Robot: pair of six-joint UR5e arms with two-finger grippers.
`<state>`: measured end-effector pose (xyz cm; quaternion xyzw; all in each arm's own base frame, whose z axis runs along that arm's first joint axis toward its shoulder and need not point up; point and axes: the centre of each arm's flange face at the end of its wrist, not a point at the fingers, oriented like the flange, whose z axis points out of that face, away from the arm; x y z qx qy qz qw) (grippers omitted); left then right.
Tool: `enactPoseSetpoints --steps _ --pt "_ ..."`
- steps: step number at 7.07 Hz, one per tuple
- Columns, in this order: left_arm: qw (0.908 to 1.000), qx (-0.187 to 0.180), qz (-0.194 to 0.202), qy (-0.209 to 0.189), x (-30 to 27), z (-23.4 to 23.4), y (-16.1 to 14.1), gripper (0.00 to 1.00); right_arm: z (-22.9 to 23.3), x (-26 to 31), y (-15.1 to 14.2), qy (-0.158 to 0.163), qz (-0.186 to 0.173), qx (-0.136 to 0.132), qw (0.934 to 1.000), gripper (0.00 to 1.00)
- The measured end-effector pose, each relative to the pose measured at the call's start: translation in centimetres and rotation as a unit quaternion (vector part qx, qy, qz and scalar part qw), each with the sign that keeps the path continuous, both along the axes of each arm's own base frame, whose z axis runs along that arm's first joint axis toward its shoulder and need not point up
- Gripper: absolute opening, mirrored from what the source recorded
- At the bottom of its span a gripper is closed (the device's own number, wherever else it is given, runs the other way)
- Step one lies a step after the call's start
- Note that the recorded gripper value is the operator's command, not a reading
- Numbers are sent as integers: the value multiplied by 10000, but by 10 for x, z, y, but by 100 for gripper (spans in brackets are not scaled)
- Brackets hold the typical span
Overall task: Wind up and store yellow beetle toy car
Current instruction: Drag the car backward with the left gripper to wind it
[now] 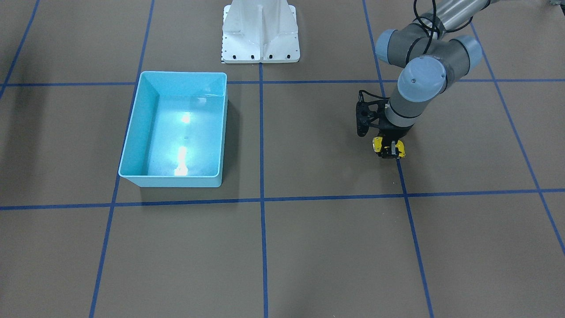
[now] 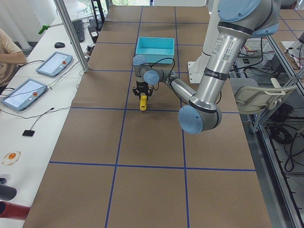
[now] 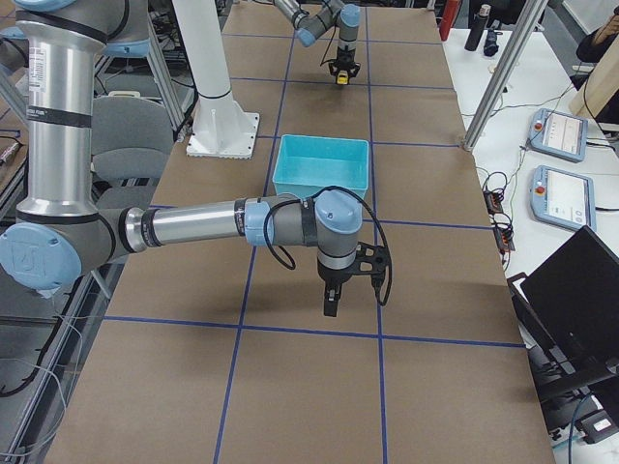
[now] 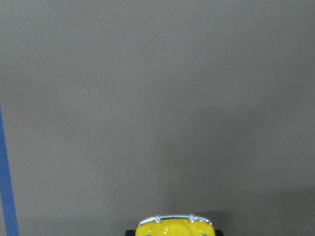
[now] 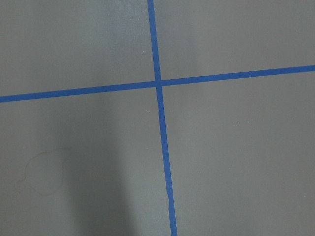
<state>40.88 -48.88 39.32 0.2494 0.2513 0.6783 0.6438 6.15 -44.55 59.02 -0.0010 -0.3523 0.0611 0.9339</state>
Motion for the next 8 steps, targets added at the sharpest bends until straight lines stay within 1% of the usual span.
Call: enactPoseSetpoints --steps 1,3,8 --pt "10000 -28 -35 -6 0 5 0 0 1 0 -1 -1 4 -2 10000 100" --pt "9999 43 -106 -29 3 12 -3 0 4 0 -2 -17 7 -26 10000 100" --pt "9999 84 -117 -36 5 17 -5 0 6 0 -2 -24 7 -37 10000 100"
